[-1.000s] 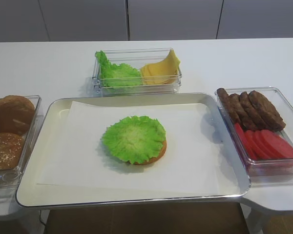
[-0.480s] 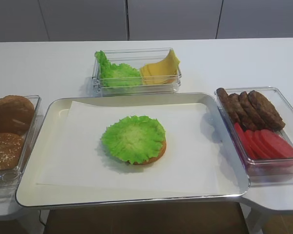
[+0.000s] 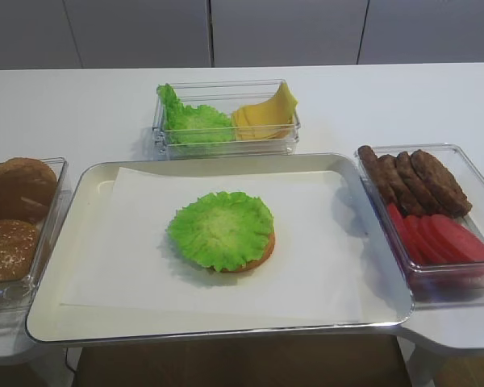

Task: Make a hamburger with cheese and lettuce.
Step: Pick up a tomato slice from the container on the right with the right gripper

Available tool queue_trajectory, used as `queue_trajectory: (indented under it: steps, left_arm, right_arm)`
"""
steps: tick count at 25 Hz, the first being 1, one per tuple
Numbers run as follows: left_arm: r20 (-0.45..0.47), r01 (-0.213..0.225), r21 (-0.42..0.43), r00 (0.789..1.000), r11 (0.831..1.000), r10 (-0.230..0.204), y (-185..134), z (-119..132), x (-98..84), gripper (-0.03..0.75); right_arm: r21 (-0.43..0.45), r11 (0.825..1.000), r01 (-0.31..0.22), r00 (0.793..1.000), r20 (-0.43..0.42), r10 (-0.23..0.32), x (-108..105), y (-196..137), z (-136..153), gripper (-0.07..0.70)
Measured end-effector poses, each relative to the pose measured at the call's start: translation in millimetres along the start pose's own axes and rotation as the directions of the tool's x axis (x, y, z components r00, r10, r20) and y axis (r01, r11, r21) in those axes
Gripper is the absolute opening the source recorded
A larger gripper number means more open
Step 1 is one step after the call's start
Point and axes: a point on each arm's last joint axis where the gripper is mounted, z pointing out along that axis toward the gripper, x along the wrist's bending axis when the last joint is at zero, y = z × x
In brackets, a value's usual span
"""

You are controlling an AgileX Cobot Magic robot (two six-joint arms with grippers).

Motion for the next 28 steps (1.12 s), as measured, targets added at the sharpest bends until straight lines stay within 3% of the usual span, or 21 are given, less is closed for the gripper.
queue_trajectory:
  steps: [3, 5, 7, 10, 14, 19, 28]
  left_arm:
    - [-0.002, 0.001, 0.0, 1.0, 1.0, -0.001, 0.0, 0.0, 0.0, 0.343]
    - [-0.002, 0.001, 0.0, 1.0, 1.0, -0.001, 0.0, 0.0, 0.0, 0.343]
    - [-0.002, 0.001, 0.0, 1.0, 1.0, -0.001, 0.0, 0.0, 0.0, 0.342]
    - [-0.002, 0.001, 0.0, 1.0, 1.0, -0.001, 0.0, 0.0, 0.0, 0.342]
    - [-0.002, 0.001, -0.001, 1.0, 1.0, -0.001, -0.1, -0.1, 0.0, 0.342]
    - [-0.002, 0.001, -0.001, 1.0, 1.0, -0.001, -0.1, -0.1, 0.0, 0.342]
    - [-0.002, 0.0, -0.001, 1.0, 1.0, 0.0, -0.1, -0.1, 0.0, 0.342]
  right_arm:
    - [0.004, 1.0, 0.012, 1.0, -0.002, -0.012, 0.8, 11.9, -1.9, 0.32]
    - [0.026, 1.0, -0.017, 1.0, -0.005, 0.017, 1.4, 20.7, -2.9, 0.32]
    - [0.102, 0.994, -0.051, 0.999, -0.007, 0.052, 1.2, 30.9, 1.2, 0.319]
    - [0.188, 0.977, -0.105, 0.994, 0.003, 0.106, -0.6, 51.3, 10.9, 0.319]
    - [0.236, 0.954, -0.183, 0.983, 0.025, 0.182, -3.5, 77.2, 24.2, 0.319]
    - [0.34, 0.911, -0.233, 0.972, 0.049, 0.23, -3.8, 91.5, 52.3, 0.319]
    - [0.463, 0.868, -0.18, 0.983, 0.122, 0.138, 39.1, 113.3, 98.8, 0.319]
